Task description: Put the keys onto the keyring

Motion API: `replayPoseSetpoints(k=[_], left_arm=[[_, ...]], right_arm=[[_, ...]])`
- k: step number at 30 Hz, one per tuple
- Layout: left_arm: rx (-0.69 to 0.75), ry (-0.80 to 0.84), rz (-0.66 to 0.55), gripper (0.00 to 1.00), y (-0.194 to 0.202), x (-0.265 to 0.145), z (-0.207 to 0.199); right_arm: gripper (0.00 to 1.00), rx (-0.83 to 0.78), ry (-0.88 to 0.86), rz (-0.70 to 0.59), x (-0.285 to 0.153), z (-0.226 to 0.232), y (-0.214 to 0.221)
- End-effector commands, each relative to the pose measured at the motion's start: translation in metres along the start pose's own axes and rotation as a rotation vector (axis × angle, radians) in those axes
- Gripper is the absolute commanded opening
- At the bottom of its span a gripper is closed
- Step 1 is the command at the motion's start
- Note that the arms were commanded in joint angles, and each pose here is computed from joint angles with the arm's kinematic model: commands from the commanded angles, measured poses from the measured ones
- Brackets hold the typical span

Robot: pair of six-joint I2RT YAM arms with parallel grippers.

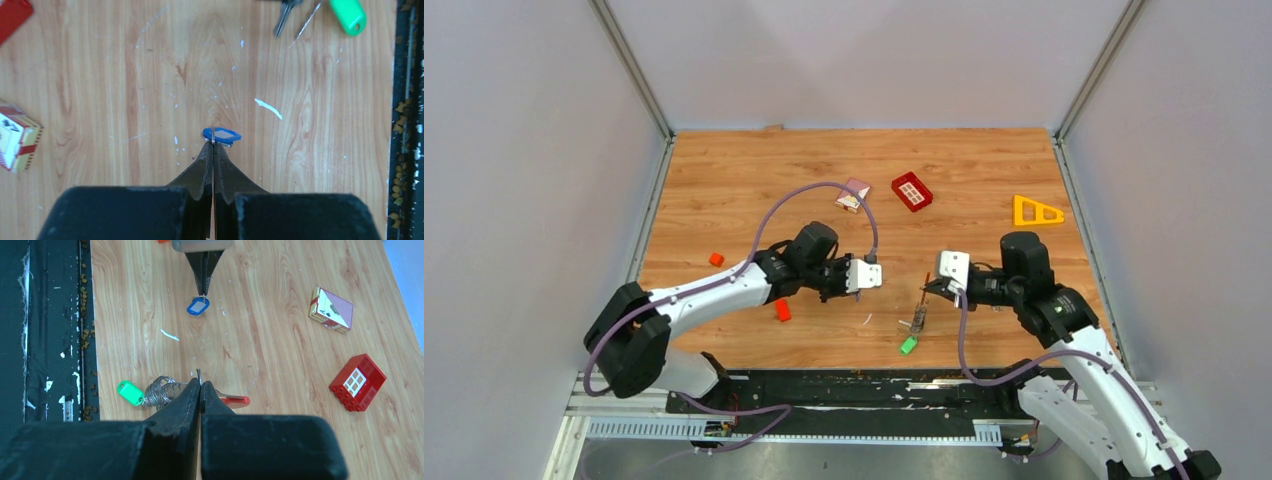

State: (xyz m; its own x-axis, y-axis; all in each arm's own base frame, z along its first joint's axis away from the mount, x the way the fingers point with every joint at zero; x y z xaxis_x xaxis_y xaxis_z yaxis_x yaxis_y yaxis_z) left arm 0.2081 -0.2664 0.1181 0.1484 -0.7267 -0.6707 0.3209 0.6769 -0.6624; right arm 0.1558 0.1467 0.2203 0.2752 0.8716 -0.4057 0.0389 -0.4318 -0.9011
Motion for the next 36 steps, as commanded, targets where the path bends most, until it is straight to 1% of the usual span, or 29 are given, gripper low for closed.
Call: replayPoseSetpoints(k=[1,8,14,18,23,36], left_arm=[[0.038,-0.092,-0.160,0.00,-0.040,-0.028,0.017],[0.060,-0.157,-0.248,0.00,-0.073,-0.063,0.026],[0.051,-0.174,-0.315,0.00,-0.089,-0.074,0.029],[0.062,-0.181,-0.330,0.00,-0.096,-0.076,0.032],[0.090,-0.164,-0.321,0.00,-0.105,-0.073,0.030],[0.248,-0.296,-0.201,0.00,-0.114,-0.072,0.028]], right_arm=[[0.00,-0.071,-0.006,-0.117,0.005,-0.014,-0.042],[0.00,-0.064,-0.047,-0.140,0.033,-0.025,-0.054],[0.00,-0.056,-0.031,-0.153,0.052,-0.029,-0.058],[0.00,-0.048,-0.009,-0.146,0.060,-0.032,-0.060],[0.00,-0.027,-0.025,-0.126,0.069,-0.030,-0.057],[0.00,0.019,-0.061,-0.124,0.075,-0.024,-0.052]])
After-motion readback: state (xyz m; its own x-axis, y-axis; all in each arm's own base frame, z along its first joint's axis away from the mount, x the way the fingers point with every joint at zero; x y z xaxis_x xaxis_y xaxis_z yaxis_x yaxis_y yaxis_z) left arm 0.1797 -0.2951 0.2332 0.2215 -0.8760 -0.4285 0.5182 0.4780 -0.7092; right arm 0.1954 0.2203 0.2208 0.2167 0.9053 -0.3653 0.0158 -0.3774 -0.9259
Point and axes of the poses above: each gripper's point midway between its finger pads, its own x axis out along the fingers, its own z axis along the line the jaws close on, y = z × x, the point moved 4 cm from there along -x, back along the fingers, and after that the axes turned 10 degrees about x, right-handed, at the moved point
